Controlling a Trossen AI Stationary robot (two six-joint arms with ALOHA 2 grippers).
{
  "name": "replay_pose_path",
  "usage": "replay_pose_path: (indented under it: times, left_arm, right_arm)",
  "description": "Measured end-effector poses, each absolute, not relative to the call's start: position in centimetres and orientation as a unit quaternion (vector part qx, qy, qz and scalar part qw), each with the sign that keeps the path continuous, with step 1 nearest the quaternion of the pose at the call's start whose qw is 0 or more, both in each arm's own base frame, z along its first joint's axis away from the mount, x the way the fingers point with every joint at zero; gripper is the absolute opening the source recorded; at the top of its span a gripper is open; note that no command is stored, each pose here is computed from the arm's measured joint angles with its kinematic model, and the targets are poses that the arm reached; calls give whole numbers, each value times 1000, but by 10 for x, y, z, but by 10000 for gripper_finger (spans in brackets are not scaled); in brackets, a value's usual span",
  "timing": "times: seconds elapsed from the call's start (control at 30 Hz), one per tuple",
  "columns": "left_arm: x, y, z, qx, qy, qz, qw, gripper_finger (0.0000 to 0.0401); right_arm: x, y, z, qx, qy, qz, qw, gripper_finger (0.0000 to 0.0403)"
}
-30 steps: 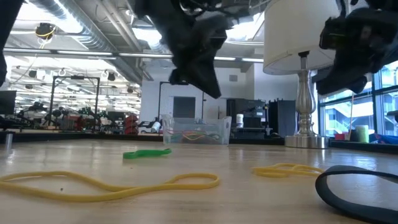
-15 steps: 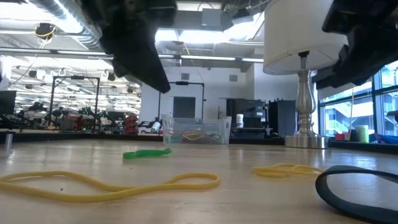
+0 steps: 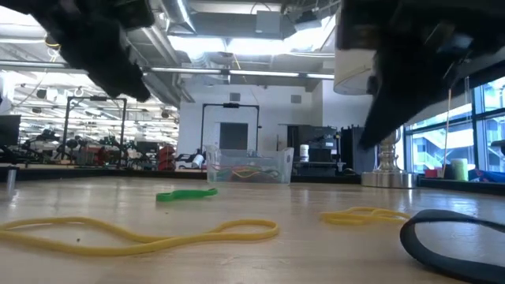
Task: Pick and place rubber bands into bin
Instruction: Put the yellow rubber band into the transparent bin
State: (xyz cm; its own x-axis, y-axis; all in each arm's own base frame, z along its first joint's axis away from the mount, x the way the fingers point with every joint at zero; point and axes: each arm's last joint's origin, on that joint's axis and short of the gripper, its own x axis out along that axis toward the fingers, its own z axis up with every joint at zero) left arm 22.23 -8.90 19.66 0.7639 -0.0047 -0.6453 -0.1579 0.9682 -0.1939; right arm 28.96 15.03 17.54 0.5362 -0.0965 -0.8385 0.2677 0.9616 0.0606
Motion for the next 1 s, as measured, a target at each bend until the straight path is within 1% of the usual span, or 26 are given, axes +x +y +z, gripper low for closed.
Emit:
replay_pose_path:
  times: [0.2, 0.3, 0.37, 0.43, 0.5, 0.6, 0.67, 0.77, 0.83, 0.9, 1.0]
  left_arm:
    - [202, -81, 200, -90, 327, 2, 941, 1]
    - [194, -78, 201, -82, 320, -13, 944, 3]
    - [190, -77, 200, -83, 321, -26, 943, 2]
    - [188, -76, 202, -81, 321, -39, 943, 1]
    - [187, -76, 204, -73, 319, -50, 944, 1]
    - [186, -75, 205, -60, 316, -58, 945, 3]
    - [186, -74, 204, -56, 319, -55, 944, 2]
    - [188, -69, 205, -64, 319, -51, 944, 1]
    - [190, -64, 205, -74, 322, -51, 943, 2]
    - [192, -57, 205, -85, 324, -46, 941, 1]
    - [195, -46, 205, -84, 324, -38, 942, 1]
  right_arm:
    - [315, 160, 145, 93, 513, -115, 846, 87]
    - [316, 158, 129, 115, 537, -145, 823, 91]
    - [315, 156, 124, 133, 544, -163, 812, 89]
    - [314, 156, 121, 144, 551, -181, 802, 83]
    - [313, 155, 118, 152, 554, -192, 796, 69]
    - [313, 153, 117, 160, 558, -198, 790, 25]
    - [314, 152, 116, 172, 561, -201, 784, 9]
    - [316, 147, 121, 192, 557, -206, 781, 5]
    - [318, 142, 132, 208, 549, -200, 784, 3]
    - [316, 133, 143, 194, 550, -214, 783, 3]
    - [324, 121, 182, 208, 499, -218, 812, 2]
